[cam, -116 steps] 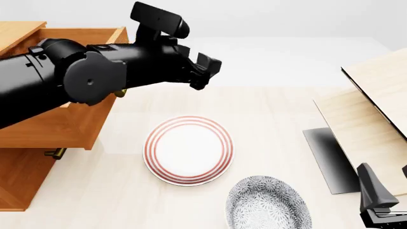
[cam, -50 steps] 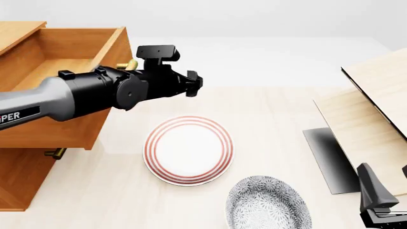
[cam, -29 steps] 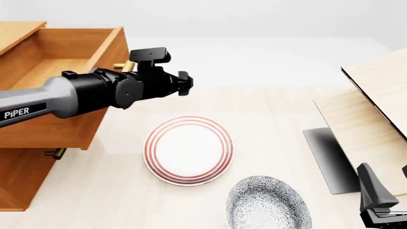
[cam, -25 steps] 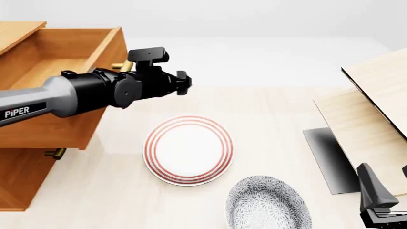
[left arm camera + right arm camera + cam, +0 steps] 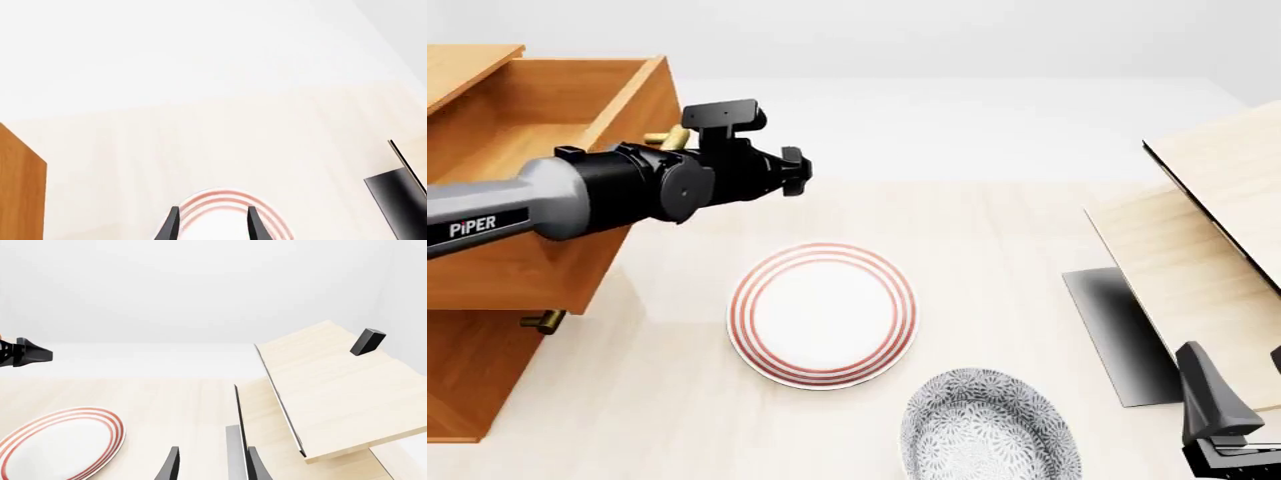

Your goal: Close the top drawer of the cabinet.

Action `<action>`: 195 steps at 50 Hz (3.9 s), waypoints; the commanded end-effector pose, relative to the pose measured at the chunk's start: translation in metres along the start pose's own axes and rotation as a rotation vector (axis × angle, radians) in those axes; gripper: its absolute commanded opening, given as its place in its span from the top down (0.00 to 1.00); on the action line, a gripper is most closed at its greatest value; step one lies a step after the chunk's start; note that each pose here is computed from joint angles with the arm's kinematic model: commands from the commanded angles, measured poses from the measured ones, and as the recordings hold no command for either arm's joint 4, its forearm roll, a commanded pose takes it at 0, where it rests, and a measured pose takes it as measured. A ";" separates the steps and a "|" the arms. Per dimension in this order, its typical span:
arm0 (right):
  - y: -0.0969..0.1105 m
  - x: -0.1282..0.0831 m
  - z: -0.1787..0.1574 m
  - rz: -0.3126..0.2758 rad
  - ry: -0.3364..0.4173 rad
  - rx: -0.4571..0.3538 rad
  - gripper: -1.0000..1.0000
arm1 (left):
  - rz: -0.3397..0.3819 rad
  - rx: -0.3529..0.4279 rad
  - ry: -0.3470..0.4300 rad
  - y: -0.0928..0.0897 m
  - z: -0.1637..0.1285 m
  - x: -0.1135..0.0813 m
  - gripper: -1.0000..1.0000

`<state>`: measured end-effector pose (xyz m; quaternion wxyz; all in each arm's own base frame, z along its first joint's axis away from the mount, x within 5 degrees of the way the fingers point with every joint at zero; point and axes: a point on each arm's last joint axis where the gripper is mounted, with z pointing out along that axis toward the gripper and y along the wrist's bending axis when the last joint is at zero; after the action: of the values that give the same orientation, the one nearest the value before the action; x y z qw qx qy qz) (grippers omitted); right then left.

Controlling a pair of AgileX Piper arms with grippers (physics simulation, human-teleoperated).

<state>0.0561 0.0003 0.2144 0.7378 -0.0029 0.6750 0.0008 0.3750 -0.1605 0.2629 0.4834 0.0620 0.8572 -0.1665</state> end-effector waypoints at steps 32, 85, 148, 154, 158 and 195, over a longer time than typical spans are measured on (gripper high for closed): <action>0.000 0.000 0.000 0.000 0.000 0.000 0.00 | -0.057 -0.073 -0.021 0.036 -0.009 0.003 0.00; 0.000 0.000 0.000 0.000 0.000 0.000 0.00 | -0.104 -0.168 -0.049 0.078 -0.029 0.003 0.00; 0.000 0.000 0.000 0.000 0.000 0.000 0.00 | -0.175 -0.280 -0.081 0.124 -0.053 0.008 0.00; 0.000 0.000 0.000 0.000 0.000 0.000 0.00 | -0.184 -0.292 -0.085 0.129 -0.056 0.009 0.00; 0.000 0.000 0.000 0.000 0.000 0.000 0.00 | -0.190 -0.306 -0.089 0.134 -0.059 0.009 0.00; 0.000 0.000 0.000 0.000 0.000 0.000 0.00 | -0.214 -0.376 -0.109 0.158 -0.079 0.012 0.00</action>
<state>0.0561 0.0003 0.2144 0.7378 -0.0029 0.6751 0.0008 0.3513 0.0050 0.2541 0.5104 -0.1129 0.8503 -0.0607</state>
